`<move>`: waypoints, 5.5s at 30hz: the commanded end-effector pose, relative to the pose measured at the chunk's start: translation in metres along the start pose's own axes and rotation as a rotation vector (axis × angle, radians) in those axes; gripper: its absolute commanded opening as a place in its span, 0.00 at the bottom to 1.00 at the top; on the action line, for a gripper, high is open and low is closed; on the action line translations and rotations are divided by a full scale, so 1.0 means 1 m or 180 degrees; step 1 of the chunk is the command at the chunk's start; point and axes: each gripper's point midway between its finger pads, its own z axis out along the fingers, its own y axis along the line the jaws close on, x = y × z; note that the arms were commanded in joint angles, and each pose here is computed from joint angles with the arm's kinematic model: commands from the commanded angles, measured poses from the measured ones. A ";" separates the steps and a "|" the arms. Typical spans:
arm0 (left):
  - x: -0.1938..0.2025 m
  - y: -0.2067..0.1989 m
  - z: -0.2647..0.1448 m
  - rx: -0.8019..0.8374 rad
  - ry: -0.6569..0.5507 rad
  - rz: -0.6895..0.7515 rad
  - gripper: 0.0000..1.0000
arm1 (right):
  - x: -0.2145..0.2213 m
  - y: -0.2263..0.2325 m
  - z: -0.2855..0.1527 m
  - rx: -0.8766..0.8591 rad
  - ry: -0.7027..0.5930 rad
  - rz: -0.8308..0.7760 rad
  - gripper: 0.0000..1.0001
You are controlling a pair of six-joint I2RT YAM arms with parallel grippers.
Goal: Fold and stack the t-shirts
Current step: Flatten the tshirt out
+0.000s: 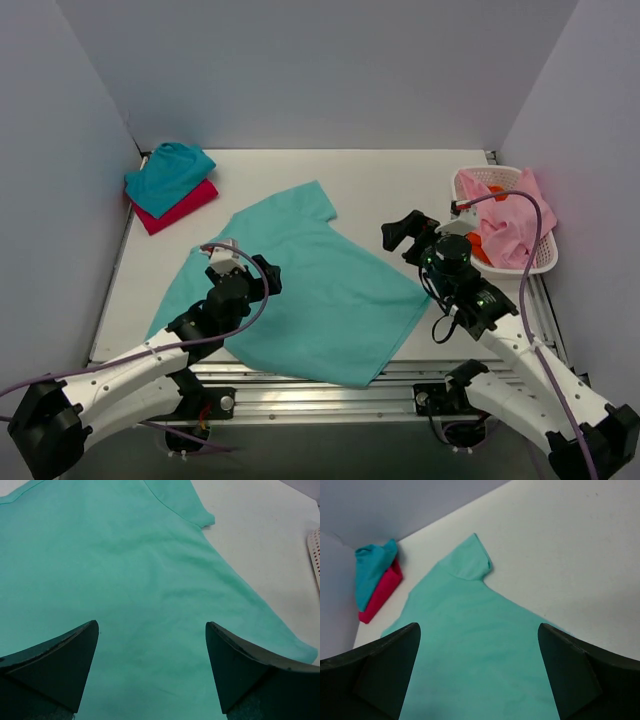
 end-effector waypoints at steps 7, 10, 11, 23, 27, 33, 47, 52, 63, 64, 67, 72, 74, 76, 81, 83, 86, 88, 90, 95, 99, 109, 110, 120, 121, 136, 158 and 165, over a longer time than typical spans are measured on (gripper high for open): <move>-0.036 -0.023 0.007 0.0064 -0.0297 0.0030 0.96 | 0.018 -0.005 -0.002 0.0040 0.0150 -0.0101 1.00; -0.034 -0.025 0.010 0.0081 -0.0309 0.0010 0.95 | 0.058 -0.014 0.016 0.0044 0.0458 -0.0032 1.00; -0.033 -0.025 0.012 0.0076 -0.0302 0.0014 0.95 | 0.075 -0.018 0.028 0.0075 0.0584 -0.0022 1.00; -0.030 -0.014 0.016 -0.0024 -0.0282 0.0064 0.95 | 0.176 -0.017 0.074 0.0020 0.1354 0.0240 1.00; -0.034 -0.007 0.015 -0.0068 -0.0323 0.0043 0.95 | 0.189 -0.021 0.092 0.0120 0.1442 0.0228 1.00; -0.038 0.001 0.014 -0.0107 -0.0356 0.0041 0.94 | 0.211 -0.016 0.148 0.0075 0.1657 0.0315 1.00; -0.043 0.015 0.024 -0.0254 -0.0332 0.0077 0.94 | 0.038 0.001 0.319 0.0148 0.0411 0.0217 1.00; -0.046 0.013 0.024 -0.0224 -0.0338 0.0048 0.94 | -0.046 0.044 0.339 -0.0403 0.0084 0.0027 0.99; -0.042 0.009 0.020 -0.0091 -0.0315 -0.0074 0.94 | -0.025 0.015 0.139 0.0356 -0.0021 0.0080 1.00; -0.041 0.009 0.020 -0.0079 -0.0307 -0.0088 0.94 | -0.031 0.014 0.113 0.0336 -0.0158 0.0163 1.00; -0.039 0.006 0.019 -0.0020 -0.0269 -0.0118 0.95 | 0.019 -0.020 0.067 0.0544 -0.0038 0.0232 1.00; -0.034 0.005 0.018 0.0033 -0.0232 -0.0153 0.95 | 0.074 -0.051 0.016 0.0678 0.0298 0.0508 1.00; -0.033 0.005 0.018 0.0049 -0.0237 -0.0169 0.95 | 0.092 -0.062 0.004 0.0715 0.0400 0.0575 0.98; -0.032 0.004 0.019 0.0053 -0.0234 -0.0179 0.95 | 0.099 -0.060 -0.007 0.0666 0.0448 0.0638 0.97; -0.031 0.004 0.019 0.0045 -0.0207 -0.0165 0.95 | 0.119 -0.075 -0.023 0.0822 0.0611 0.0616 0.98; -0.032 0.004 0.019 0.0049 -0.0220 -0.0177 0.95 | 0.130 -0.075 -0.025 0.0792 0.0679 0.0679 0.98; -0.031 0.005 0.018 0.0036 -0.0220 -0.0176 0.95 | 0.153 -0.078 -0.028 0.0786 0.0815 0.0774 0.98; -0.030 0.007 0.018 0.0024 -0.0212 -0.0171 0.95 | 0.167 -0.081 -0.026 0.0805 0.0884 0.0795 0.98; -0.032 0.008 0.016 0.0018 -0.0228 -0.0176 0.95 | 0.182 -0.078 -0.027 0.0775 0.0975 0.0815 0.98; -0.033 0.013 0.013 -0.0018 -0.0260 -0.0181 0.95 | 0.196 -0.079 -0.025 0.0817 0.1023 0.0759 0.98; -0.034 0.015 0.011 -0.0040 -0.0272 -0.0174 0.95 | 0.195 -0.081 -0.022 0.0861 0.0977 0.0705 0.99; -0.034 0.018 0.010 -0.0077 -0.0272 -0.0159 0.95 | 0.181 -0.067 -0.010 0.0602 0.0753 0.0588 0.13; -0.034 0.019 0.009 -0.0079 -0.0279 -0.0156 0.95 | 0.183 -0.071 -0.010 0.0679 0.0771 0.0543 0.02; -0.040 0.021 0.009 -0.0119 -0.0371 -0.0154 0.95 | 0.135 -0.027 0.000 0.0484 0.0518 0.0348 0.00; -0.040 0.021 0.010 -0.0125 -0.0364 -0.0140 0.95 | 0.120 -0.010 0.003 0.0400 0.0434 0.0384 0.00; -0.056 0.028 -0.006 -0.0130 -0.0477 -0.0165 0.95 | 0.103 0.022 0.178 0.0994 0.0366 -0.0088 0.66; -0.053 0.028 -0.013 -0.0013 -0.0469 -0.0261 0.94 | 0.104 -0.006 0.141 0.1170 0.0298 -0.0152 0.75; -0.051 0.029 -0.012 -0.0038 -0.0445 -0.0248 0.94 | 0.158 -0.017 0.162 0.1124 0.0605 -0.0207 0.66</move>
